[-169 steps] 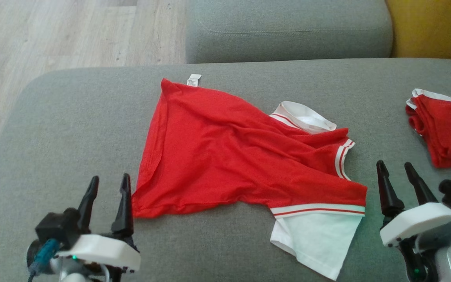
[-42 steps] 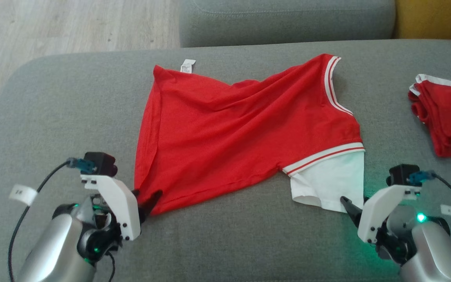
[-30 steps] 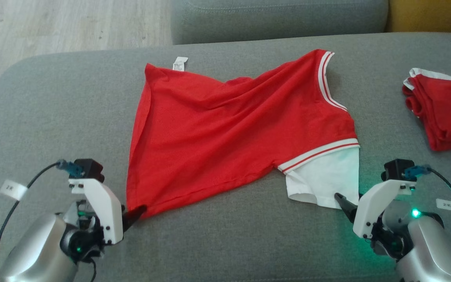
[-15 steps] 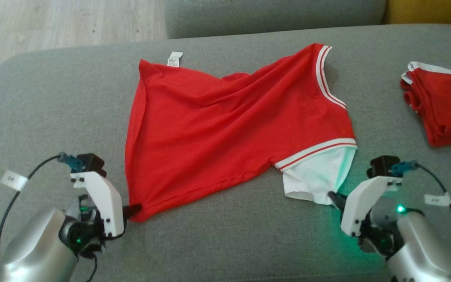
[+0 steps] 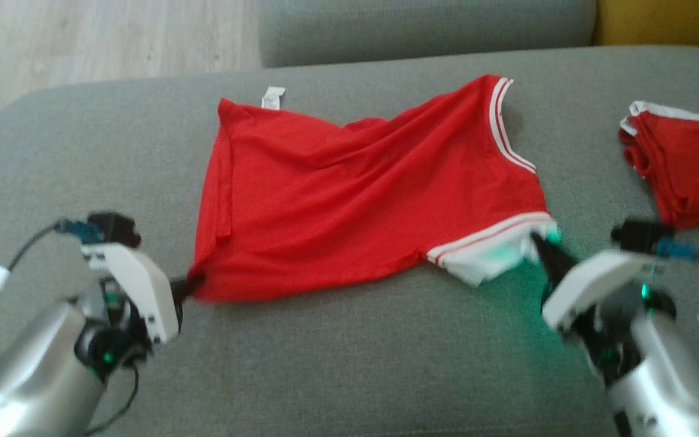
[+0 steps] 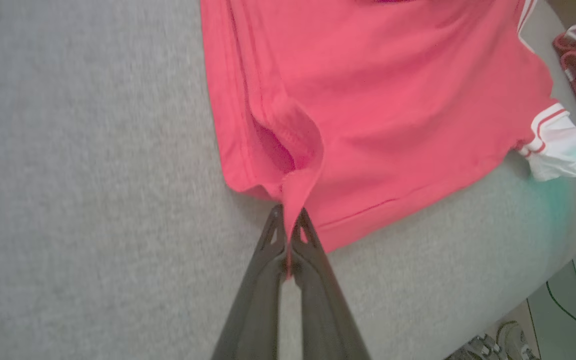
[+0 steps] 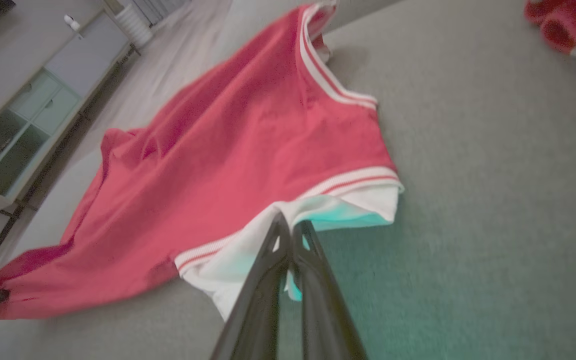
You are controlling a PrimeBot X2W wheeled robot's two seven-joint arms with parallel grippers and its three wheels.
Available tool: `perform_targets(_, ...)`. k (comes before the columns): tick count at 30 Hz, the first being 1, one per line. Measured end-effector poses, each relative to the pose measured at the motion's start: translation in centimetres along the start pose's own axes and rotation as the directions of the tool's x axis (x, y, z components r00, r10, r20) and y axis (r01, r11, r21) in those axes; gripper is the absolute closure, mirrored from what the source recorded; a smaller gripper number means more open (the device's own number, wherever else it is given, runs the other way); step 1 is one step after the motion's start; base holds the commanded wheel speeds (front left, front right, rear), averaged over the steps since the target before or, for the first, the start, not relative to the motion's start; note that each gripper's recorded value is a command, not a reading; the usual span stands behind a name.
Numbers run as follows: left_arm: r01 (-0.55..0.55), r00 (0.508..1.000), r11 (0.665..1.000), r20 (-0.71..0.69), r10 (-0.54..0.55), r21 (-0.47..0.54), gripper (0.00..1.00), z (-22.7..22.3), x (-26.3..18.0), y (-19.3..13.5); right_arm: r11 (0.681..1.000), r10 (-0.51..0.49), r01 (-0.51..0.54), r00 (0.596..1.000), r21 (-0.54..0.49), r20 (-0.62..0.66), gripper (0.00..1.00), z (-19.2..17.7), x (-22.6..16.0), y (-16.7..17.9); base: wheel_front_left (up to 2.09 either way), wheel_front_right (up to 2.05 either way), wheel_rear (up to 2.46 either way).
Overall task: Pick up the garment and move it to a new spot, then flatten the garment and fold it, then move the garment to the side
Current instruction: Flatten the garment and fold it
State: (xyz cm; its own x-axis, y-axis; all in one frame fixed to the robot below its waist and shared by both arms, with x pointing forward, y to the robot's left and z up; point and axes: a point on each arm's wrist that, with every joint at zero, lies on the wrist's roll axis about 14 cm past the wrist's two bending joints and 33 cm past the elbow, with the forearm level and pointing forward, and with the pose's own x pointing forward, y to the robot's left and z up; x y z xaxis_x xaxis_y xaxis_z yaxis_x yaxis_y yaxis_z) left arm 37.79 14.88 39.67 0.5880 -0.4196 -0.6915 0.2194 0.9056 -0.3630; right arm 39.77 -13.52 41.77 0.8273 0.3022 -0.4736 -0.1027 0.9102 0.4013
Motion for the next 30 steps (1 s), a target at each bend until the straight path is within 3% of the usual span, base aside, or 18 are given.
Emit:
perform_targets(4,0.018,0.994,1.000,0.108,-0.020,0.023,1.00,4.4,0.7,-0.5,0.998,0.056,-0.055,0.989,-0.012,0.137,1.00,5.8,1.3,1.4,0.00,0.00,0.00)
perform_targets(7,0.033,0.981,0.997,0.190,-0.045,0.064,1.00,9.7,1.2,-1.3,0.993,0.105,-0.090,0.971,-0.078,0.215,1.00,11.2,2.8,2.6,0.00,0.00,0.00)
perform_targets(11,0.038,0.962,0.990,0.264,-0.072,0.134,1.00,16.3,2.5,-2.9,0.983,0.166,-0.133,0.938,-0.127,0.305,1.00,18.1,4.8,4.3,0.00,0.00,0.00)
perform_targets(15,0.051,0.935,0.989,0.341,-0.096,0.136,1.00,22.0,4.0,-4.1,0.976,0.200,-0.152,0.903,-0.154,0.380,1.00,23.7,6.9,5.3,0.00,0.00,0.00)
perform_targets(18,0.007,0.908,0.986,0.412,-0.076,0.167,1.00,26.4,4.6,-4.1,0.969,0.222,-0.146,0.870,-0.201,0.440,1.00,27.6,8.2,6.0,0.00,0.00,0.00)
perform_targets(22,-0.046,0.834,0.978,0.547,-0.073,0.201,1.00,32.9,4.1,-4.3,0.964,0.230,-0.113,0.811,-0.241,0.538,1.00,33.1,9.0,6.2,0.00,0.00,0.00)
perform_targets(30,-0.071,0.614,0.976,0.780,-0.120,0.206,1.00,42.6,-0.5,-7.1,0.950,0.284,-0.088,0.644,-0.300,0.710,1.00,42.3,6.1,8.9,0.00,0.00,0.00)
